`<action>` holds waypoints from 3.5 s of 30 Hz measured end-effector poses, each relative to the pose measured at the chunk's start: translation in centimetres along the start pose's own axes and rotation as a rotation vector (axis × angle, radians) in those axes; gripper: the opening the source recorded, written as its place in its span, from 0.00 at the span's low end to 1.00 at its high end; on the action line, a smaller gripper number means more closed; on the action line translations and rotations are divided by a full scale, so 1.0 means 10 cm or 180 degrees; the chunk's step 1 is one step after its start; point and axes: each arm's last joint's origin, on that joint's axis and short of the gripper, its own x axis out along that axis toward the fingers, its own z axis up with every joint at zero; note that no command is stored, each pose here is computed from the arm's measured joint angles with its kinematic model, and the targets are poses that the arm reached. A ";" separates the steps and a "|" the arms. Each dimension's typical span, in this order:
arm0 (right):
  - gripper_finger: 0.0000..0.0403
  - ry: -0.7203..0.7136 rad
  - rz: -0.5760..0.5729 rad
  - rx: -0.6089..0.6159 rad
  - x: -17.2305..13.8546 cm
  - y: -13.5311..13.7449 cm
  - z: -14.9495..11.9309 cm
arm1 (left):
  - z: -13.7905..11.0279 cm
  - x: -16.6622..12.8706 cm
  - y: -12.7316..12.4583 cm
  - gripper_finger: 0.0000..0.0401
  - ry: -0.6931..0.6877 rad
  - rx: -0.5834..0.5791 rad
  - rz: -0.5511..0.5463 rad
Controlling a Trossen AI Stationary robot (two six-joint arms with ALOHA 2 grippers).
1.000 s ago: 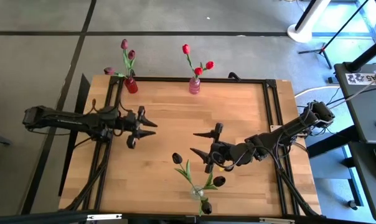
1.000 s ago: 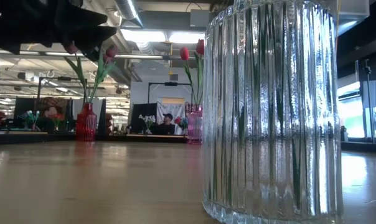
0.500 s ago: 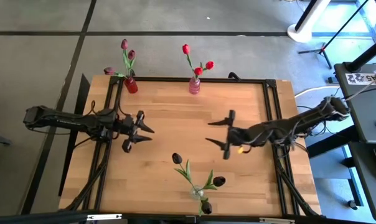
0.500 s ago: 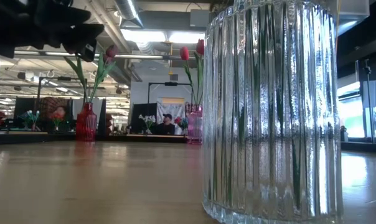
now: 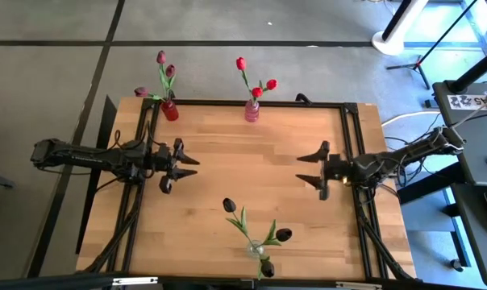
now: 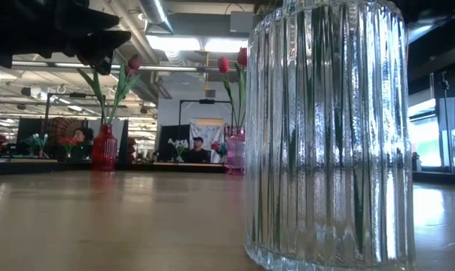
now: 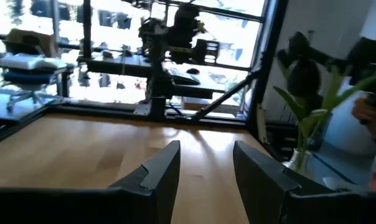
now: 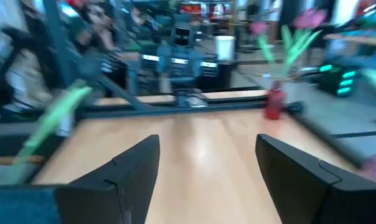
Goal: Sort flowers into vase by color
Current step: Return to Home Position
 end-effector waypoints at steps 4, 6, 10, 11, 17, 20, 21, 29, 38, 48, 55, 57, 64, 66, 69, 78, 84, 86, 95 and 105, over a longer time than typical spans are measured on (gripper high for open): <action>0.66 -0.0013 0.0303 0.0296 -0.08 -0.02 -0.14 | 0.02 -0.03 -0.03 0.36 -0.0037 0.0152 -0.0264; 0.66 0.0021 0.0289 0.0353 -0.06 -0.04 -0.20 | 0.04 -0.04 -0.04 0.36 -0.0092 0.0183 -0.0307; 0.66 0.0166 0.0073 0.0362 0.09 -0.19 -0.27 | 0.10 -0.05 -0.04 0.36 -0.0268 0.0275 -0.0282; 0.66 0.0219 0.0062 0.0319 0.11 -0.25 -0.29 | 0.11 -0.05 -0.04 0.36 -0.0307 0.0281 -0.0284; 0.66 0.0010 -0.0139 0.0105 0.08 -0.54 -0.19 | 0.11 -0.06 -0.06 0.36 -0.0291 0.0268 -0.0508; 0.65 -0.0136 -0.0136 0.0081 -0.07 -0.55 -0.11 | 0.11 -0.08 -0.09 0.36 -0.0262 0.0281 -0.0764; 0.64 -0.0108 -0.0194 0.0080 -0.12 -0.55 -0.11 | 0.11 -0.09 -0.09 0.36 -0.0274 0.0283 -0.0778; 0.38 -0.0104 -0.0075 -0.0132 -0.39 -0.39 -0.13 | 0.14 -0.13 -0.08 0.36 -0.0356 0.0331 -0.0593; 0.02 -0.0244 0.0103 -0.0054 -0.53 -0.38 -0.52 | 0.12 -0.14 -0.05 0.36 -0.0311 0.0377 -0.0321; 0.01 -0.0309 0.0136 0.0384 -0.60 -0.42 -0.77 | 0.13 -0.29 -0.06 0.36 -0.0320 0.0381 -0.0374; 0.01 -0.0446 0.0201 0.0391 -0.59 -0.49 -0.72 | 0.14 -0.36 -0.08 0.36 -0.0350 0.0332 -0.0509; 0.01 -0.0464 0.0079 0.0386 -0.58 -0.53 -0.72 | 0.14 -0.37 -0.09 0.36 -0.0367 0.0344 -0.0551; 0.01 -0.0479 -0.0117 0.0209 -0.58 -0.62 -0.71 | 0.10 -0.37 -0.11 0.36 -0.0228 0.0311 -0.0730; 0.01 -0.0477 -0.0146 0.0098 -0.58 -0.62 -0.72 | 0.10 -0.37 -0.13 0.36 -0.0221 0.0312 -0.0876; 0.01 -0.0505 -0.0166 0.0099 -0.58 -0.62 -0.71 | 0.10 -0.37 -0.16 0.36 -0.0223 0.0339 -0.0923; 0.01 -0.0322 -0.0393 0.0168 -0.54 -0.65 -0.86 | -0.15 -0.35 -0.22 0.36 -0.0471 0.0367 -0.1112; 0.01 -0.0408 -0.0238 -0.0101 -0.55 -0.63 -0.82 | -0.22 -0.33 -0.17 0.36 -0.0318 0.0343 -0.0702; 0.01 -0.0378 -0.0237 -0.0153 -0.55 -0.63 -0.83 | -0.24 -0.33 -0.15 0.36 -0.0281 0.0369 -0.0534; 0.01 -0.0314 -0.0079 -0.0245 -0.54 -0.62 -0.86 | -0.35 -0.32 -0.10 0.36 0.0099 0.0443 -0.0164; 0.01 -0.0276 -0.0082 -0.0306 -0.54 -0.62 -0.88 | -0.44 -0.32 -0.08 0.36 0.0383 0.0506 -0.0055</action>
